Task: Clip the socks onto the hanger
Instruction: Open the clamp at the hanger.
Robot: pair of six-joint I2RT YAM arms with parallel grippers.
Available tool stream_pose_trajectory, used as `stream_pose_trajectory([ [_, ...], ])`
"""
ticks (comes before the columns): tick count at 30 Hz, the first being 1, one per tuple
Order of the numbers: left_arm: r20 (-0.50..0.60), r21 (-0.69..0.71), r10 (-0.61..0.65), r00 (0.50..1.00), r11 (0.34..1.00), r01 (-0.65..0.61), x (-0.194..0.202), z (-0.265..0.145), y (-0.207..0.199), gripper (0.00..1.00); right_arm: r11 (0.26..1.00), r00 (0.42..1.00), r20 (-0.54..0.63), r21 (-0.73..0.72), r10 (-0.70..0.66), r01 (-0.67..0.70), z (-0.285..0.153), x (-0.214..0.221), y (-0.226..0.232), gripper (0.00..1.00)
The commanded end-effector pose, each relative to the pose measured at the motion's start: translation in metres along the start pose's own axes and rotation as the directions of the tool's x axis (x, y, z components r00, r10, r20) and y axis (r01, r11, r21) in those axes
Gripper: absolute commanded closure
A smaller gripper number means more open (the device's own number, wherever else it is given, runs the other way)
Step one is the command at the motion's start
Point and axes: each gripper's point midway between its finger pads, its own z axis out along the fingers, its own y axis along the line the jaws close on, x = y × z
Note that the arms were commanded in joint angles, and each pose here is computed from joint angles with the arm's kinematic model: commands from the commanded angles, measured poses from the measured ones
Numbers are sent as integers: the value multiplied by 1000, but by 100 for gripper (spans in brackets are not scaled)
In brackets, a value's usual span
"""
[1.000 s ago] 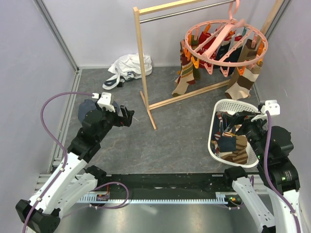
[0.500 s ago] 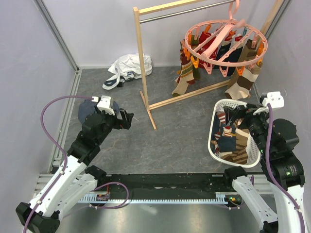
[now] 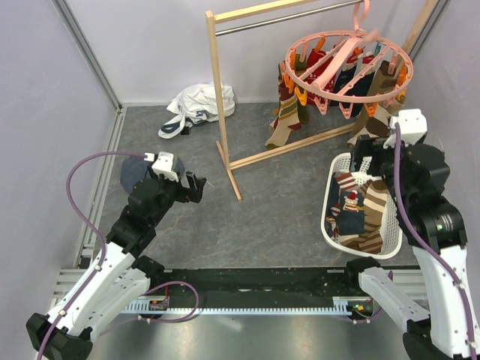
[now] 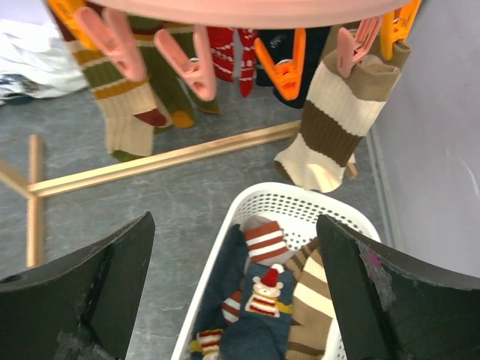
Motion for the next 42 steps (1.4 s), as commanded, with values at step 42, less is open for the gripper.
stream_pose_trajectory([
  [42, 85, 315, -152, 985, 942, 118, -142, 34, -213, 4, 957, 961, 1, -94, 277, -276, -3, 34, 21, 4],
])
